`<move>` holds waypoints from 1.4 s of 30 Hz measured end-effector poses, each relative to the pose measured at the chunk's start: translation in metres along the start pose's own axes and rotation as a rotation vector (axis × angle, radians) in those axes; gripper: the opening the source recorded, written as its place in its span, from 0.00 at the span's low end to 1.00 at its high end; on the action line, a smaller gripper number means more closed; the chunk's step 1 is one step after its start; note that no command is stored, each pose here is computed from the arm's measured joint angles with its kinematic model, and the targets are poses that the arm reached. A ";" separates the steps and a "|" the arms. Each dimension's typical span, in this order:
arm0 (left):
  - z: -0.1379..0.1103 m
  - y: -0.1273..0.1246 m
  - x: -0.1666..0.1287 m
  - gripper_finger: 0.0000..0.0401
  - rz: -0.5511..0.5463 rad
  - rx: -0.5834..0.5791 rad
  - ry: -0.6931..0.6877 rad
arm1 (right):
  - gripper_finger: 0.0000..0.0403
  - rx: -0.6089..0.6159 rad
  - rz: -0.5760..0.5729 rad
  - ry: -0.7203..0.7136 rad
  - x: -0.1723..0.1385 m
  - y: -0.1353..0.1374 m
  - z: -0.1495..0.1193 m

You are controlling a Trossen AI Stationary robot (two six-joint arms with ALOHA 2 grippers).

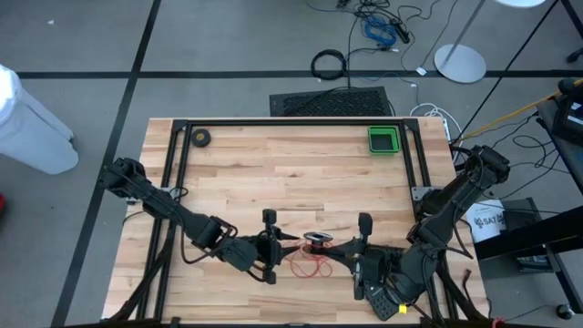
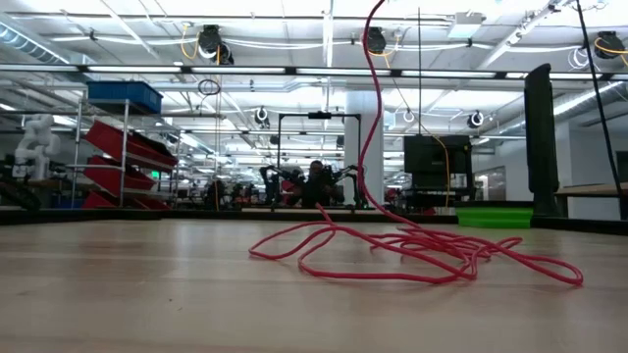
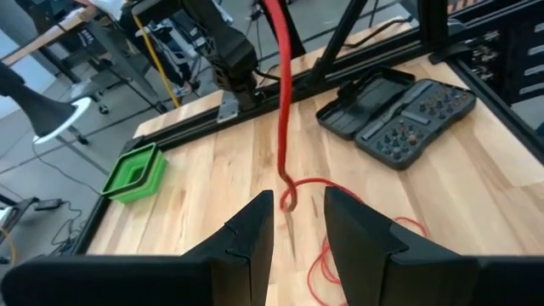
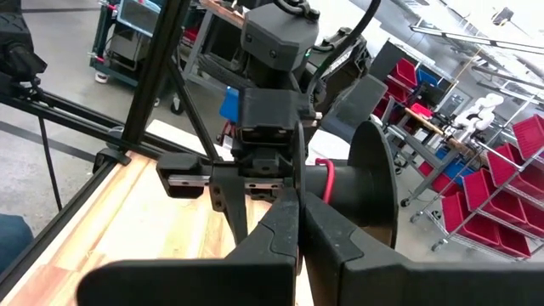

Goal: Coil cords
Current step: Coil the red wire into the spool

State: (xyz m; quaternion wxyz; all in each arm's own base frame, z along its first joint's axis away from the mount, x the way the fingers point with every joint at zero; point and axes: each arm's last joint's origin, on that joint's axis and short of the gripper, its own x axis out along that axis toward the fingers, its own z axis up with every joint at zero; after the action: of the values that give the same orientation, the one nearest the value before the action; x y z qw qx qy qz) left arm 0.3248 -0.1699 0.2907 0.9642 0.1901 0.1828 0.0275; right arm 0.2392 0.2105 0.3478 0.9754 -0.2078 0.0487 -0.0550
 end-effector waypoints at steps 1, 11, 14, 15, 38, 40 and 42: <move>0.000 0.000 0.000 0.28 -0.004 0.000 -0.001 | 0.00 0.000 0.000 0.000 0.000 0.000 0.000; 0.000 0.002 0.002 0.13 0.002 -0.002 0.002 | 0.00 0.003 0.000 0.000 0.000 0.000 0.000; -0.001 0.003 0.002 0.06 0.000 -0.004 0.003 | 0.00 0.003 0.000 0.000 0.000 0.000 0.000; -0.001 0.004 0.003 0.04 0.001 -0.004 0.003 | 0.00 0.002 0.000 0.000 0.000 0.000 0.000; -0.029 0.005 0.062 0.02 -0.016 -0.059 0.025 | 0.00 0.110 -0.017 0.007 0.005 -0.004 -0.002; -0.030 0.006 0.067 0.02 -0.006 -0.075 0.002 | 0.00 0.110 -0.016 0.007 0.005 -0.004 -0.002; -0.030 0.005 0.069 0.02 -0.003 -0.081 -0.007 | 0.00 0.110 -0.017 0.007 0.005 -0.004 -0.002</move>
State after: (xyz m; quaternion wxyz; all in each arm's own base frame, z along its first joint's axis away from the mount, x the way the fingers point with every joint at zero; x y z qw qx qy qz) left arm 0.3780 -0.1459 0.2432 0.9718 0.1507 0.1782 0.0327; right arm 0.2437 0.2052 0.3478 0.9847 -0.1539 0.0472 -0.0664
